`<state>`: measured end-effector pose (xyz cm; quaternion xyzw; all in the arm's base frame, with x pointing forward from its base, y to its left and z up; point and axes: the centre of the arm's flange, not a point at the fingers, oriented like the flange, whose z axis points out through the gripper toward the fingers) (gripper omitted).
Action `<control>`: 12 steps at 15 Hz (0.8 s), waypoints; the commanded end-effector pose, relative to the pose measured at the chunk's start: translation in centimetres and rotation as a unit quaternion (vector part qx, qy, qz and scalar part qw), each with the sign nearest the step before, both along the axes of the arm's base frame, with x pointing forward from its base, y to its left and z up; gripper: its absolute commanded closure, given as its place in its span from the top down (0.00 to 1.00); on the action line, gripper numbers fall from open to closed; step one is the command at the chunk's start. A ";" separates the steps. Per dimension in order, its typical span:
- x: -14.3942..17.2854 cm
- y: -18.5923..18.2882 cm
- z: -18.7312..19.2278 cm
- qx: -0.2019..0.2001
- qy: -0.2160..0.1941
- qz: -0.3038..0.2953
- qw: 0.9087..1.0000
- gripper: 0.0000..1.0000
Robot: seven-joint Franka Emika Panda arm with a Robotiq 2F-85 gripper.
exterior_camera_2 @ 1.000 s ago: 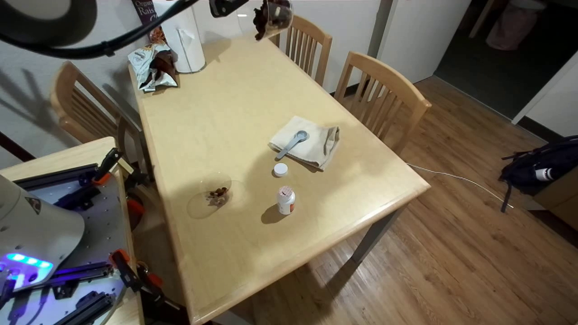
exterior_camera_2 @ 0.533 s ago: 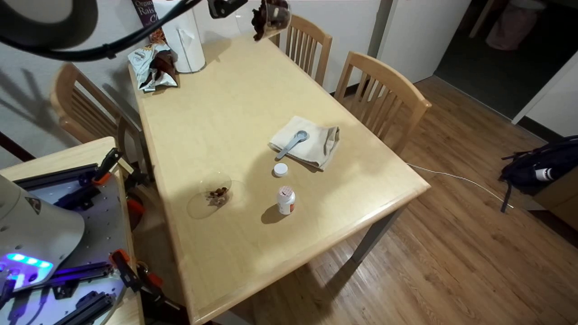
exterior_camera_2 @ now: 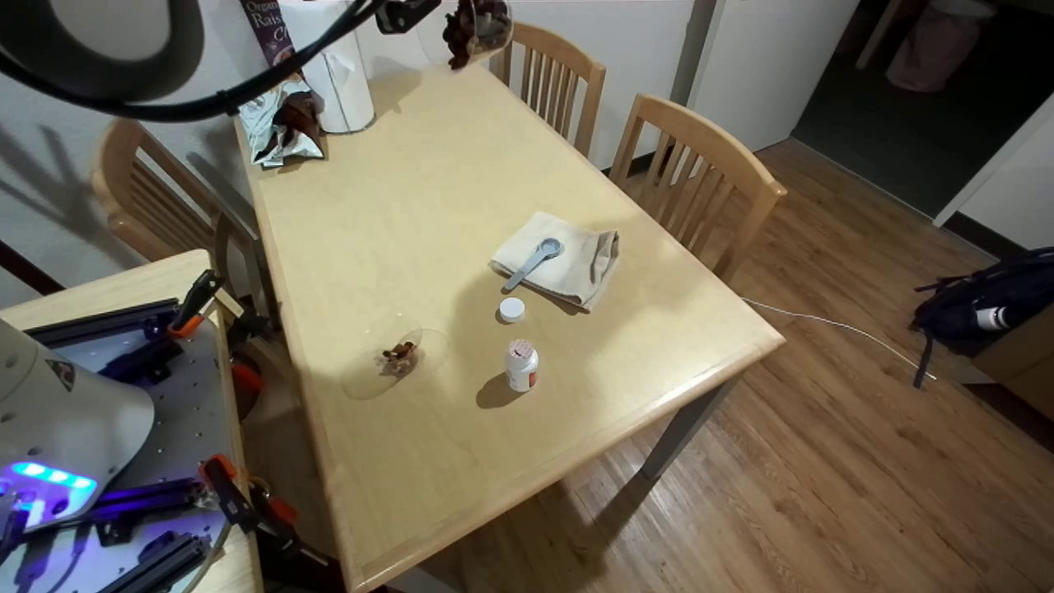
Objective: Pour some contents out of the left cup into the right cup
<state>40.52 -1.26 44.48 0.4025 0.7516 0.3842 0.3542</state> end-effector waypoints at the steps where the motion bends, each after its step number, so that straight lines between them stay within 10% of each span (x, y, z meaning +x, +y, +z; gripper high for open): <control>1: 0.2 -1.3 -0.3 -0.005 -0.030 0.006 1.000 0.03; 12: 0.5 -1.7 1.0 0.045 -0.060 0.018 0.997 0.03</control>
